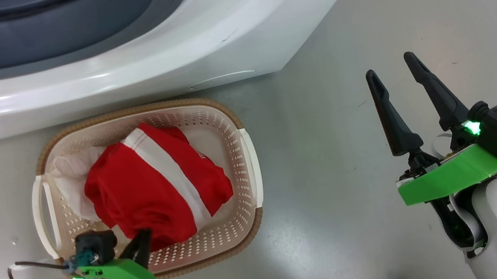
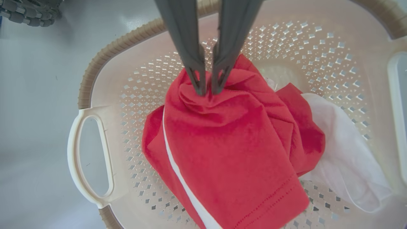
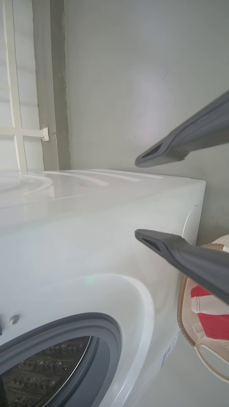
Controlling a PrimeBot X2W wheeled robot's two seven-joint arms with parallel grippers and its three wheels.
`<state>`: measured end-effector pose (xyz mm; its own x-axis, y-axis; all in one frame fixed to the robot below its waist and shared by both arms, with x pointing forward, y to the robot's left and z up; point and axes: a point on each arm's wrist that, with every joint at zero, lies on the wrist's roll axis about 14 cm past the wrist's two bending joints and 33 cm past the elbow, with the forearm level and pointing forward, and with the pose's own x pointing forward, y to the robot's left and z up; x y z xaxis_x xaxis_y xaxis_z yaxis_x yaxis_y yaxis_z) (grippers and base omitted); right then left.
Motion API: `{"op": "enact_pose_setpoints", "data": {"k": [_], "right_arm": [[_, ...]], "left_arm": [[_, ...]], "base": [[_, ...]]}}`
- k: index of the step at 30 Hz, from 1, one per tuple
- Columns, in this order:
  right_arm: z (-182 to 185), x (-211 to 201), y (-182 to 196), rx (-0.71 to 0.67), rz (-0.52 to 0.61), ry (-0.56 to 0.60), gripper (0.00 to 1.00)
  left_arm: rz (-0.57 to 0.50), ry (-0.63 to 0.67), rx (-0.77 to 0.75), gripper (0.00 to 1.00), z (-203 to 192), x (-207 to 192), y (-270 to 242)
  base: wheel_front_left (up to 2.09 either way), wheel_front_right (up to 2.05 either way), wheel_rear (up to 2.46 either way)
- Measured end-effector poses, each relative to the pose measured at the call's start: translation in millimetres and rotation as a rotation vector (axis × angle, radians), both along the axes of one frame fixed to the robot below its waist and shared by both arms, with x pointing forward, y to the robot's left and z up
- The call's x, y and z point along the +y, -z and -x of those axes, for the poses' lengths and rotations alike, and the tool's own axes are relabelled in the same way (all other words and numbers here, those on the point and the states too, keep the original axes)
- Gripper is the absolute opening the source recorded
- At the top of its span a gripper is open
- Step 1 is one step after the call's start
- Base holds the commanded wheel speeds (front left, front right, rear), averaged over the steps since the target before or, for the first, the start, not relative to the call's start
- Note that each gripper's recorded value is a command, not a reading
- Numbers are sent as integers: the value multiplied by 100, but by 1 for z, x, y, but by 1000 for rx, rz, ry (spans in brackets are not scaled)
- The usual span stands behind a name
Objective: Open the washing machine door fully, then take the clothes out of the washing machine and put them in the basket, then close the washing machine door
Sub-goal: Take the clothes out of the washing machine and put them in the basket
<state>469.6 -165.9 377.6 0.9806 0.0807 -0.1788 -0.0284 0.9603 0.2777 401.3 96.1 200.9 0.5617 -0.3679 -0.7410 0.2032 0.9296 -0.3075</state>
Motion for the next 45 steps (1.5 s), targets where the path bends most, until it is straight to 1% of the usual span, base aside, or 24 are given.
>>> {"op": "enact_pose_setpoints", "data": {"k": [11,19,22,26,34,38,45], "right_arm": [[-1,2,-7,-15,-3,-3,100],[-1,2,-25,-55,-6,-3,100],[2,1,-33,-69,-5,2,100],[5,1,-45,-94,-7,3,100],[24,0,-61,-112,-10,9,100],[36,0,-68,-121,-12,13,100],[59,-9,-77,-129,-5,40,100]], "left_arm": [[12,-63,-65,100,-21,12,-16],[47,-127,-215,100,-56,19,-59],[47,-153,-271,100,-62,26,-76],[31,-182,-340,100,-64,38,-98],[33,-237,-511,100,-70,51,-153],[17,-269,-580,100,-62,64,-176],[-7,-290,-695,100,-42,74,-213]], "base": [[0,0,0],[0,0,0],[0,0,0],[0,0,0],[0,0,0],[0,0,0],[0,0,0]]}}
